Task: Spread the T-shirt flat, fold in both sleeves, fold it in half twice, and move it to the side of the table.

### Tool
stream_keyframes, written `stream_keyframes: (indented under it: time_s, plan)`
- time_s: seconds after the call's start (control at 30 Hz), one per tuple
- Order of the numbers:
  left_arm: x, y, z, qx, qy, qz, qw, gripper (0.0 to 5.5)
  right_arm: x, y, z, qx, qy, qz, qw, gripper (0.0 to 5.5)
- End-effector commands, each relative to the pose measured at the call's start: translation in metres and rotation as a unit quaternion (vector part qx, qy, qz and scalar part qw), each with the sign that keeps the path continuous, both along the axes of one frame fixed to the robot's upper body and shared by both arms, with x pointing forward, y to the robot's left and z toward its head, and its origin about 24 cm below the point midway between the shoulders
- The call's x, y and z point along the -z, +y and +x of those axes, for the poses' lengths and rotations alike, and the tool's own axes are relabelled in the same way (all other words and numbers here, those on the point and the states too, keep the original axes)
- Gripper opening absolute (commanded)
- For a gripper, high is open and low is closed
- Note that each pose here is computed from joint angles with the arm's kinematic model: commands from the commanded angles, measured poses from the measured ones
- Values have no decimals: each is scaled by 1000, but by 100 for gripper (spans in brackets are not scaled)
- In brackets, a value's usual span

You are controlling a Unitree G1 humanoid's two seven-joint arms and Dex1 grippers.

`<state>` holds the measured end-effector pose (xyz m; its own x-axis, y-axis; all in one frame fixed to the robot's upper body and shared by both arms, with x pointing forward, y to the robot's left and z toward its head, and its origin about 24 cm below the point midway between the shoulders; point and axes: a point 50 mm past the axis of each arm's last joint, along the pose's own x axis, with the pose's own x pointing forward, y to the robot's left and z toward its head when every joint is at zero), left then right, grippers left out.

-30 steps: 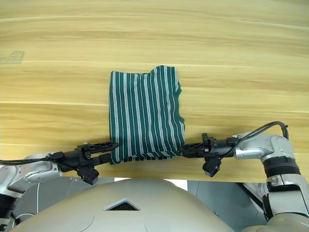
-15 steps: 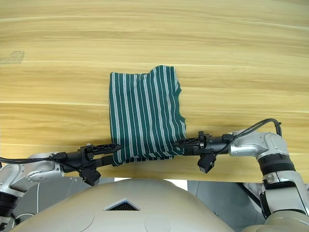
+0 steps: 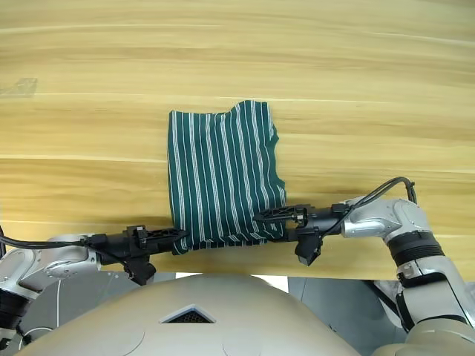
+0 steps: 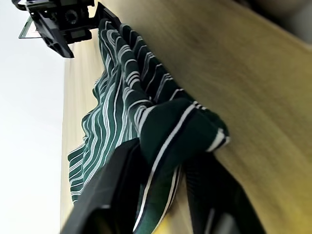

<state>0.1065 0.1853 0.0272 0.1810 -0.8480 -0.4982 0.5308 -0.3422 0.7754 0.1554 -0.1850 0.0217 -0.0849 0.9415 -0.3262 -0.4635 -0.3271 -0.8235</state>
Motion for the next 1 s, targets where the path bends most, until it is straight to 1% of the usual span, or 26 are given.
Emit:
stream_keyframes:
  time_s: [0.03,0.17,0.23,0.37,0.43,0.53,0.6,0.73,0.83,0.87,0.93,0.97,1.0]
  plan:
    - [10,7,-1,4,15,55,998,66,13,3,-6,-15,23,-44,999,314]
    - [11,7,0,3,14,56,998,14,14,4,-7,-12,27,-45,999,230]
    - [11,7,0,1,13,55,998,0,14,4,-7,-10,27,-46,999,193]
    - [12,6,1,0,12,54,998,0,14,3,-7,-7,27,-48,998,130]
    - [12,6,1,-2,13,52,999,0,15,3,-7,-8,27,-49,998,75]
    - [11,6,-1,-9,19,43,999,0,15,3,-7,-6,27,-50,998,27]
    - [11,5,-2,-13,24,38,999,0,15,3,-6,-4,26,-50,998,10]
    - [11,5,-2,-30,38,29,998,0,15,3,-5,1,26,-48,998,9]
    - [3,8,2,-82,74,11,994,0,14,3,-4,30,43,-40,998,7]
    - [-3,9,5,-110,96,0,989,0,11,6,-4,47,56,-29,997,7]
    - [-18,11,7,-166,168,-20,971,0,-2,14,0,121,143,-20,982,7]
    - [-26,12,6,-186,215,-29,958,0,-15,16,3,161,226,-7,961,7]
    - [-36,14,5,-199,257,-36,945,0,-31,16,5,179,306,11,935,7]
